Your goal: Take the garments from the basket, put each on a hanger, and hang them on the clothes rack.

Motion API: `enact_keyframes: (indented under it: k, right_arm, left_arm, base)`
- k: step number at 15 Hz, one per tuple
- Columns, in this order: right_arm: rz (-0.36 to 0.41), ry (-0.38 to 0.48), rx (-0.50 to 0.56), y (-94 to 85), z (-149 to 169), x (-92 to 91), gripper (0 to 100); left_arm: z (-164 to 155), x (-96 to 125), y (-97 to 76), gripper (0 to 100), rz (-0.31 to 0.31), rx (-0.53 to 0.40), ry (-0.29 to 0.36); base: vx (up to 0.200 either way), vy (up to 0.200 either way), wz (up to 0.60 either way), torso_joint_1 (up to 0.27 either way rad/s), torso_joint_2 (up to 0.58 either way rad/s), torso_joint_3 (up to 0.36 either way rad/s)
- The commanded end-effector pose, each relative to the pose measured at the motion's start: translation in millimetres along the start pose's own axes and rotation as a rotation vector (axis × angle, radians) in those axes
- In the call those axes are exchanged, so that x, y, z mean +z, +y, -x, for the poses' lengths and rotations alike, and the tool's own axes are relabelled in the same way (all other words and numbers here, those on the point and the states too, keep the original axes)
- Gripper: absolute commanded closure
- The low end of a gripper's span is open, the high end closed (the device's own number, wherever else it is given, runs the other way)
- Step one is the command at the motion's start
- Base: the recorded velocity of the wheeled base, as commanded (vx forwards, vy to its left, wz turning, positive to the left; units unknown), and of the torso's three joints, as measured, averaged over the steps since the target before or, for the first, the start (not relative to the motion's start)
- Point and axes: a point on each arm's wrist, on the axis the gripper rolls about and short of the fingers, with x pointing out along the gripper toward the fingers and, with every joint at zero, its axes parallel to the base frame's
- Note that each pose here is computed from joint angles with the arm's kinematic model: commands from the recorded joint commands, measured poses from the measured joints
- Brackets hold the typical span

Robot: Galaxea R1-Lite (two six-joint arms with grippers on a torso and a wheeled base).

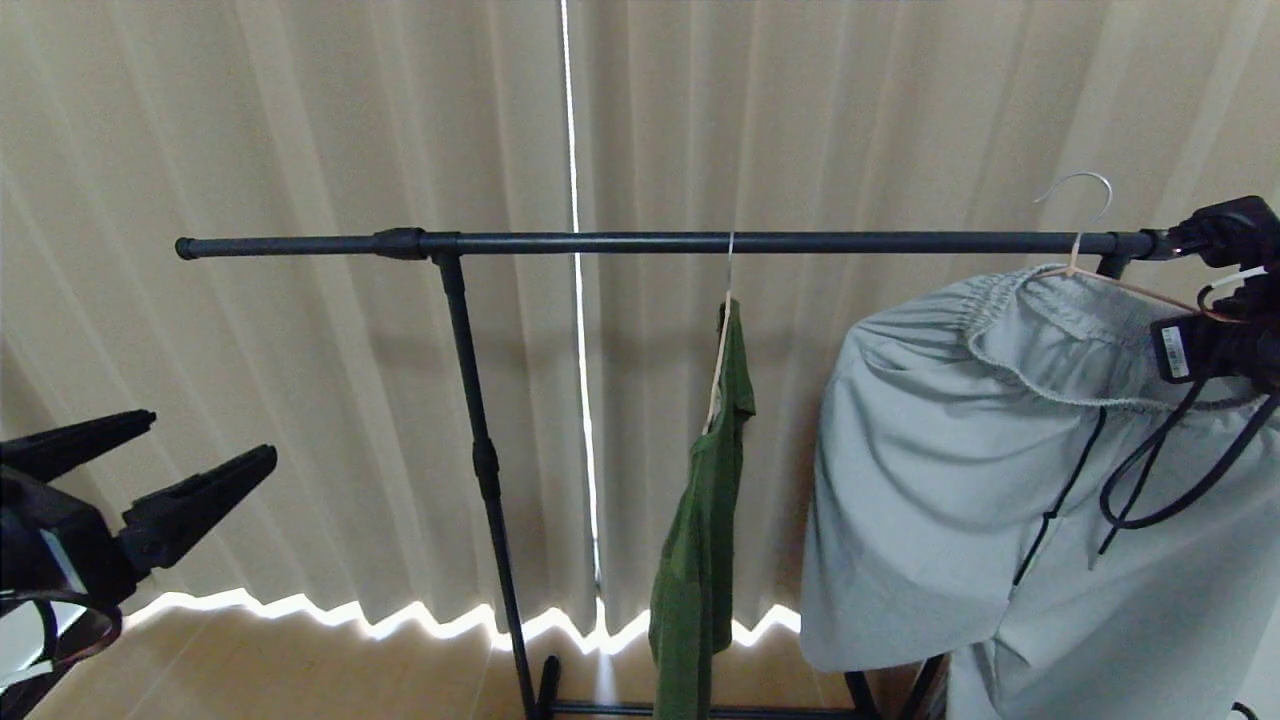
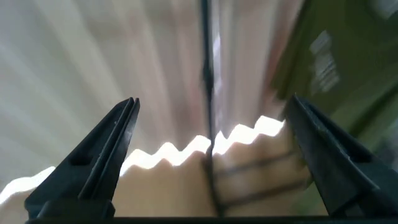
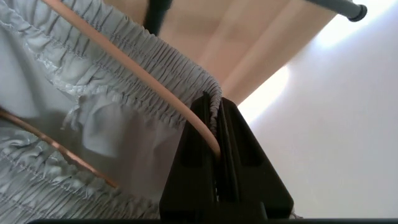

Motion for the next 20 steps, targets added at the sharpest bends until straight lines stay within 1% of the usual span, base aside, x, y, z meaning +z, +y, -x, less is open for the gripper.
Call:
enact_keyframes:
  k: [1,4,8,10,14,20]
  right_arm:
    - [0.015,0.046,0.007,12.1,-27,-6.0,100]
    - [0.030,0.074,0.007,21.5,-36,-11.0,100]
    - [0.054,0.062,0.046,40.9,-31,-7.2,100]
    - [0.059,0.059,0.053,45.7,-28,-6.3,100]
    - [0.066,0.065,0.046,47.5,-24,-6.1,100]
    - [0.079,0.070,0.052,55.8,-24,-6.8,100]
  left_arm:
    - [16,11,-4.1,0,-0.021,-0.001,-0.080]
    - [15,10,-3.9,0,-0.020,0.000,-0.077]
    - [15,10,-3.8,0,-0.021,0.000,-0.076]
    - [15,10,-3.8,0,-0.021,0.000,-0.076]
    - [15,10,-3.8,0,-0.021,0.000,-0.076]
    - [15,10,-3.9,0,-0.021,0.001,-0.077]
  base:
    - [0.000,0.000,0.00,0.000,0.00,0.000]
    - [0.000,0.000,0.00,0.000,0.00,0.000]
    - [0.000,0.000,0.00,0.000,0.00,0.000]
    - [0.000,0.000,0.00,0.000,0.00,0.000]
    - [0.000,0.000,0.00,0.000,0.00,0.000]
    - [0.000,0.000,0.00,0.000,0.00,0.000]
